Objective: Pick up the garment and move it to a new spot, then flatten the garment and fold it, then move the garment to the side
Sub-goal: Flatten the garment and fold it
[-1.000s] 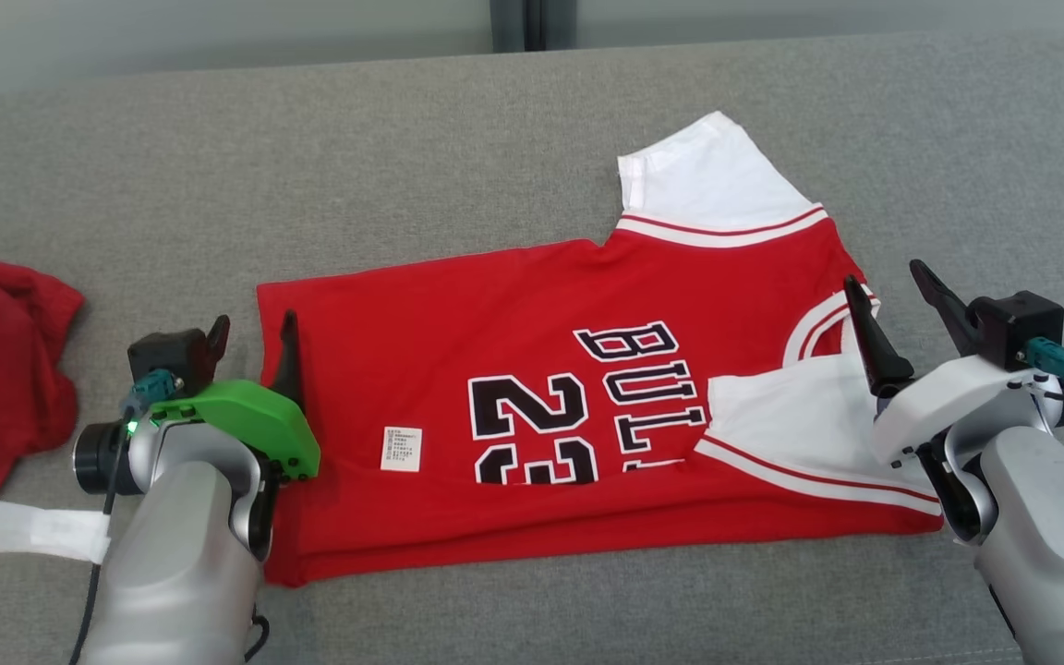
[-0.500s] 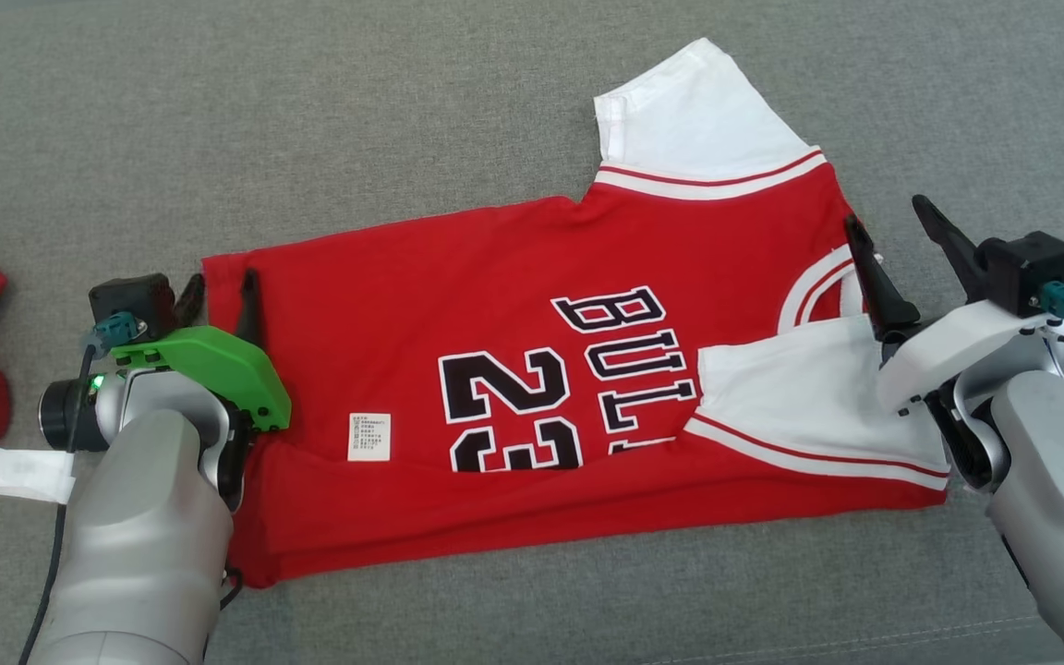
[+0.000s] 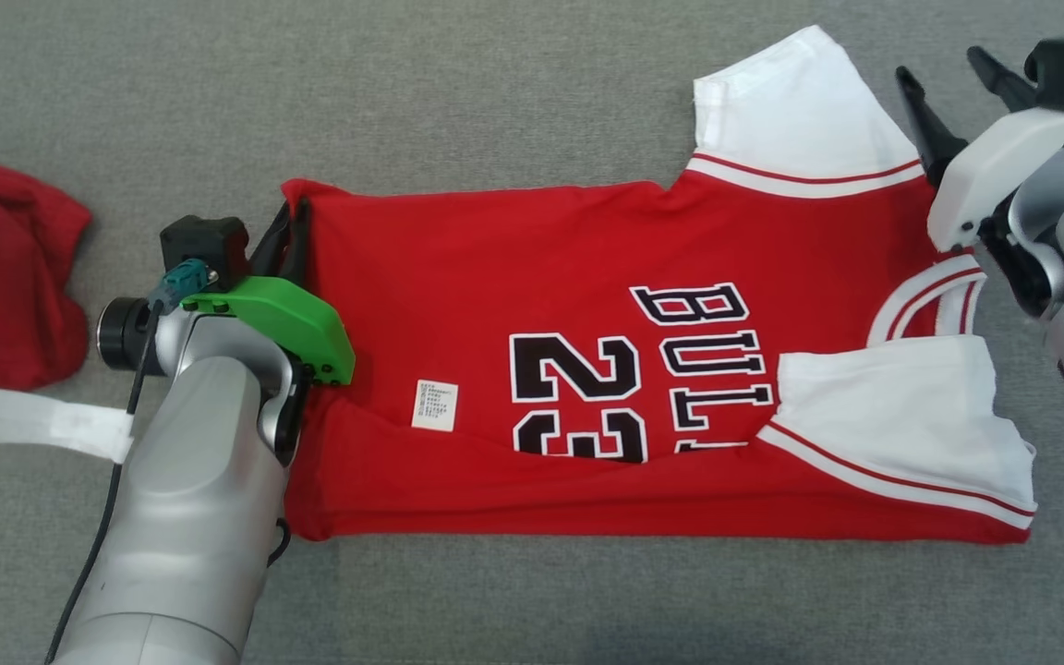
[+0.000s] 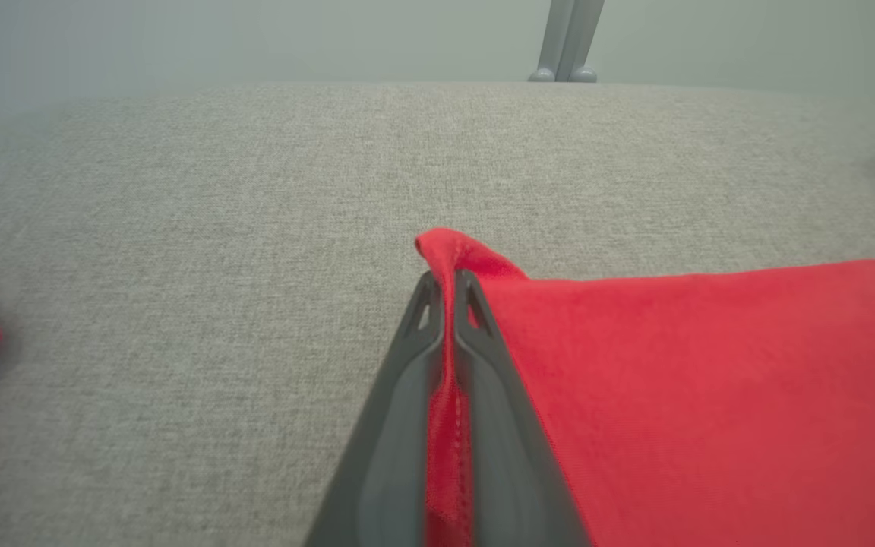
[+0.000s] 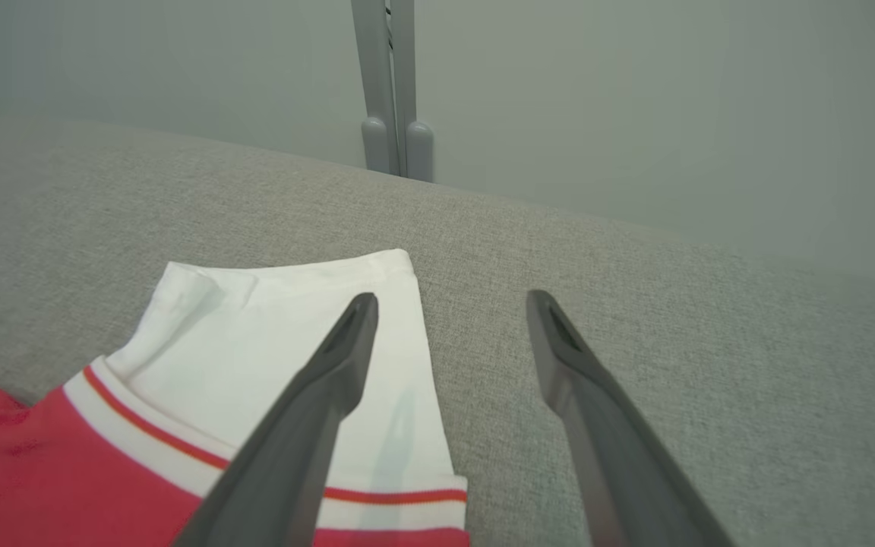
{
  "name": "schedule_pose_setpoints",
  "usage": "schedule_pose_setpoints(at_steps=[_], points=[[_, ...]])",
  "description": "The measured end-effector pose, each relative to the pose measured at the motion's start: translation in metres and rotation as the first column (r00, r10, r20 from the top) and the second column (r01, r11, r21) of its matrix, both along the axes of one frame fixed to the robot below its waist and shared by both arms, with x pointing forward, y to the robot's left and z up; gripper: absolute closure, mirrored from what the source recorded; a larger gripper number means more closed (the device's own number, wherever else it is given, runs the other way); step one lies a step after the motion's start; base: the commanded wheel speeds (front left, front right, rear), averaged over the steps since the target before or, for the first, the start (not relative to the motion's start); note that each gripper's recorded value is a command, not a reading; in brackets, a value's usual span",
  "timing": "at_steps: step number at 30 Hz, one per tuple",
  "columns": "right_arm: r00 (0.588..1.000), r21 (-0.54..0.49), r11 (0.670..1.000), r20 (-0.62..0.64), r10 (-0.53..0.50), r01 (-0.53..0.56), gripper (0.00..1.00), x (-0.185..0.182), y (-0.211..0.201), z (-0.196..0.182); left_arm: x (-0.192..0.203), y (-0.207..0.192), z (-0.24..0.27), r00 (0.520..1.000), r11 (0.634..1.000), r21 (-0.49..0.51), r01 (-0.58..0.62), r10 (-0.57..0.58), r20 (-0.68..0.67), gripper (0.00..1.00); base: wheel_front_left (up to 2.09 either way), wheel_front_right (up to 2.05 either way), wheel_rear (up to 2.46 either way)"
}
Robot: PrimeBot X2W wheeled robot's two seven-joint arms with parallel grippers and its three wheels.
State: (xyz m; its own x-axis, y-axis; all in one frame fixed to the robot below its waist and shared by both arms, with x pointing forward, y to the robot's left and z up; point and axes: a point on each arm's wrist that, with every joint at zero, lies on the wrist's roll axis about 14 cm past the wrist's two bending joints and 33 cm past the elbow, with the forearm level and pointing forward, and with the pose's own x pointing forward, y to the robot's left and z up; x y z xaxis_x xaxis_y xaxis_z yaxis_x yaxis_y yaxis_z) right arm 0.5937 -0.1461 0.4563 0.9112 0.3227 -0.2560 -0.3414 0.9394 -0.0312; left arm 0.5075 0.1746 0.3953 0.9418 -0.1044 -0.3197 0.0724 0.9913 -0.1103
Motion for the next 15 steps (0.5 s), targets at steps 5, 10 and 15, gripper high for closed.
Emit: schedule_pose_setpoints(at_steps=[5, 10, 15], points=[[0.993, -0.022, 1.0, -0.122, 0.002, -0.005, 0.0, 0.026, 0.012, -0.016, 0.004, 0.002, 0.003, 1.0, 1.0, 0.005, 0.01, -0.01, 0.022, 1.0, 0.0, 0.0, 0.0], [0.974, -0.047, 0.999, -0.225, 0.005, -0.016, 0.0, 0.046, 0.023, -0.039, 0.005, -0.006, 0.0, 0.999, 0.999, -0.033, 0.036, -0.035, 0.026, 1.0, 0.0, 0.0, 0.0], [0.954, -0.077, 0.995, -0.297, 0.033, -0.058, 0.0, 0.057, 0.04, -0.066, 0.007, -0.008, -0.008, 0.999, 0.998, -0.046, 0.04, -0.039, 0.014, 1.0, 0.0, 0.0, 0.0]])
